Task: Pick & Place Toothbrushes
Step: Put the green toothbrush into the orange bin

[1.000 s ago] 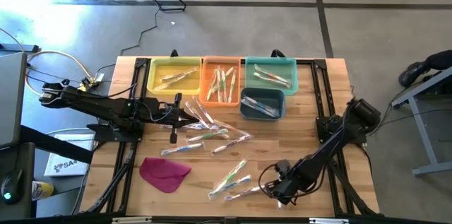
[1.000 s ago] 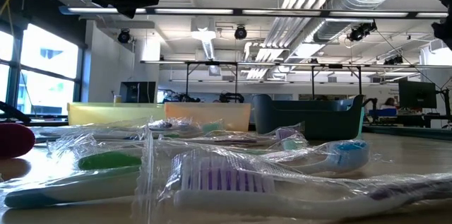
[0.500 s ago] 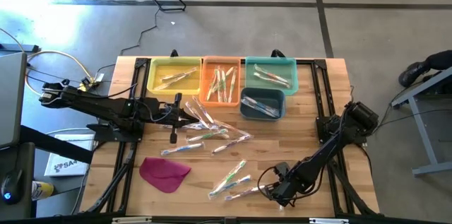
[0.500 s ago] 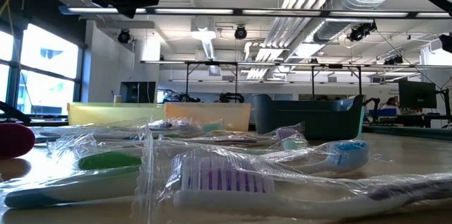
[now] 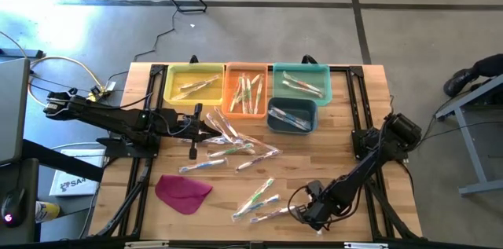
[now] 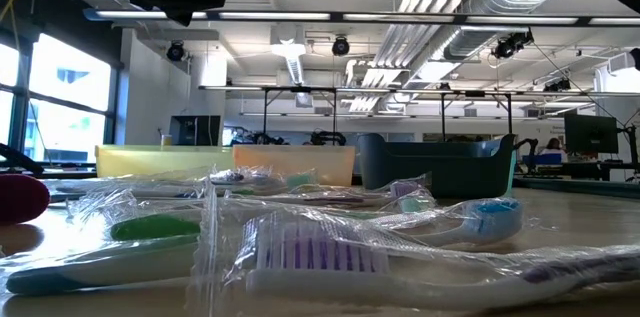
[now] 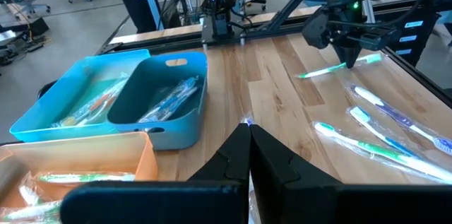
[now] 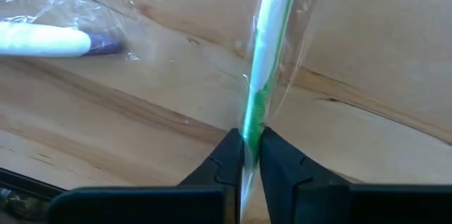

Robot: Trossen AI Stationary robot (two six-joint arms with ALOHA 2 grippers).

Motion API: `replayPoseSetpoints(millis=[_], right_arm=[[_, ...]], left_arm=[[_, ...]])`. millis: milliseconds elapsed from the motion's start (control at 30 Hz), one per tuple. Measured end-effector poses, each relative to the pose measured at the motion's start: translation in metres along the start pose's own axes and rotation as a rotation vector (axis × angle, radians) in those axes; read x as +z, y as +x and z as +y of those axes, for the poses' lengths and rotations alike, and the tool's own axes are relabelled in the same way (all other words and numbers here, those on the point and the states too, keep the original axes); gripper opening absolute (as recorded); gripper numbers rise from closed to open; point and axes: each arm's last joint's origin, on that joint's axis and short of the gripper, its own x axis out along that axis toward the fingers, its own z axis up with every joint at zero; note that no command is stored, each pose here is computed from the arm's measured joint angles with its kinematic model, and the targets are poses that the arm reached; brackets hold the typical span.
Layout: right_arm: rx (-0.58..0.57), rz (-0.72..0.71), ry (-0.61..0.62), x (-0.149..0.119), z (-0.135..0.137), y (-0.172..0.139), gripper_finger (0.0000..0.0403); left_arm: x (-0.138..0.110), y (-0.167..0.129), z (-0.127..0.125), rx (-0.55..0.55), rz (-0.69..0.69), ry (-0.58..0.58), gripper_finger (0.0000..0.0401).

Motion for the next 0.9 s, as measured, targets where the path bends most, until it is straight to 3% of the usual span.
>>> replayPoseSetpoints(millis=[400, 667, 900], right_arm=[[-0.006, 0.008, -0.022, -0.002, -0.001, 0.0, 0.0022], [-0.012, -0.032, -0.076, 0.002, -0.006, -0.018, 0.0021], [-0.036, -0.084, -0.102, 0.006, -0.015, -0.039, 0.002]], left_arm=[[0.0, 0.0, 0.0, 0.0, -0.001, 0.0, 0.0], [0.003, 0.0, 0.001, 0.008, -0.034, -0.008, 0.0], [0.009, -0.001, 0.006, 0.16, -0.088, -0.079, 0.0]])
